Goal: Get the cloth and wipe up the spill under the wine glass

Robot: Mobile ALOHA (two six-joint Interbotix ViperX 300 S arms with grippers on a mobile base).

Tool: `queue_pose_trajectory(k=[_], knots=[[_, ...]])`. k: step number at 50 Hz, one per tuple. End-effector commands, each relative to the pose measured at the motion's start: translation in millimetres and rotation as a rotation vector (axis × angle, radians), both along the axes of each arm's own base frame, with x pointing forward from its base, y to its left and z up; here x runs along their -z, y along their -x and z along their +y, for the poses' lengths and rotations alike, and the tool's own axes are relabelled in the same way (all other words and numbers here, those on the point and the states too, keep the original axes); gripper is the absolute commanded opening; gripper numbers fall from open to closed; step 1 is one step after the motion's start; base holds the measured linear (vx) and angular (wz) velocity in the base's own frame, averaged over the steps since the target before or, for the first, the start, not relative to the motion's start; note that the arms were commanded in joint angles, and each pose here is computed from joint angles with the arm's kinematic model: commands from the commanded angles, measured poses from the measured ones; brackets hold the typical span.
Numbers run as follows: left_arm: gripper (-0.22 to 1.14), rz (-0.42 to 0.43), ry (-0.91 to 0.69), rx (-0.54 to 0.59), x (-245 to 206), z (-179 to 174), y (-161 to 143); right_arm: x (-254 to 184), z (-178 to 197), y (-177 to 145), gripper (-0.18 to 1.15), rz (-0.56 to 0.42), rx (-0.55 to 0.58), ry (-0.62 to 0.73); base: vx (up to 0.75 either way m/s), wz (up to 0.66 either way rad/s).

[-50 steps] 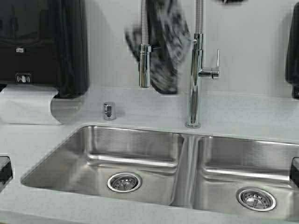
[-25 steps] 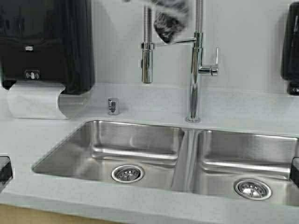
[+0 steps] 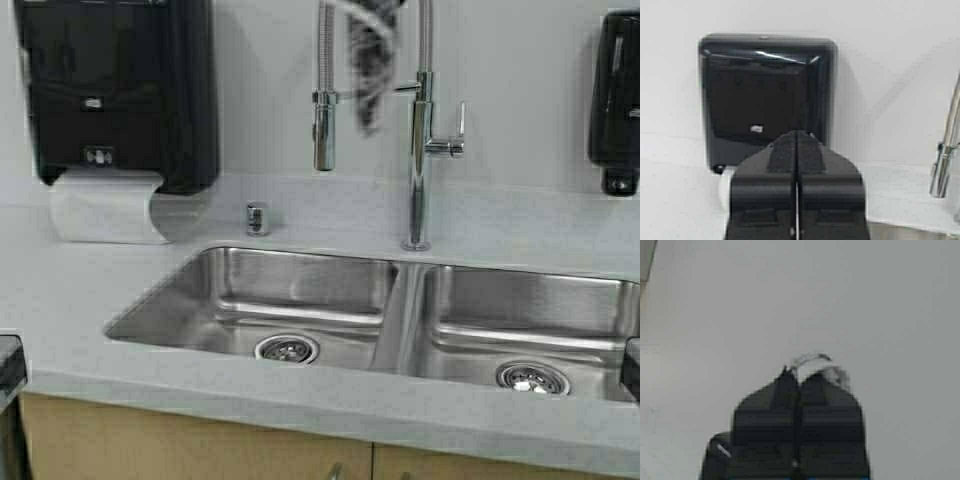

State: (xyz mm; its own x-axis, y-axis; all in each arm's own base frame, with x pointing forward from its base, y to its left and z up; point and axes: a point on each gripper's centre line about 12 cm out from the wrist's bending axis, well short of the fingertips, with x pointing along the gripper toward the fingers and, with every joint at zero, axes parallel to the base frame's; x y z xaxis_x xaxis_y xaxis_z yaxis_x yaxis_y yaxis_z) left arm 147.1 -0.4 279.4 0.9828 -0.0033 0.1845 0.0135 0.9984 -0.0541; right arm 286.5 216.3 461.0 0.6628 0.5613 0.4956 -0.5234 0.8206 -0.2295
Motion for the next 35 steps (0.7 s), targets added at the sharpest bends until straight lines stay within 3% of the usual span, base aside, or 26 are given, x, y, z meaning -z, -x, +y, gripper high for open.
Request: queue_pose_trajectory(k=[1, 18, 35], knots=[[0.03, 0.0, 0.003, 0.002, -1.6, -0.2, -0.9, 1.9, -2.0, 14.0, 0.07, 0.02, -0.018, 0.012, -0.13, 0.13], [0.03, 0.0, 0.017, 0.002, -2.1, 0.1, -0.9, 44.1, -12.2, 30.3, 0.07, 0.109, -0.024, 0.067, -0.12, 0.2], [0.03, -0.005, 0.018, 0.002, -4.0, 0.1, -0.9, 95.6, -23.6, 45.3, 0.07, 0.203, -0.024, 0.136, -0.12, 0.38]])
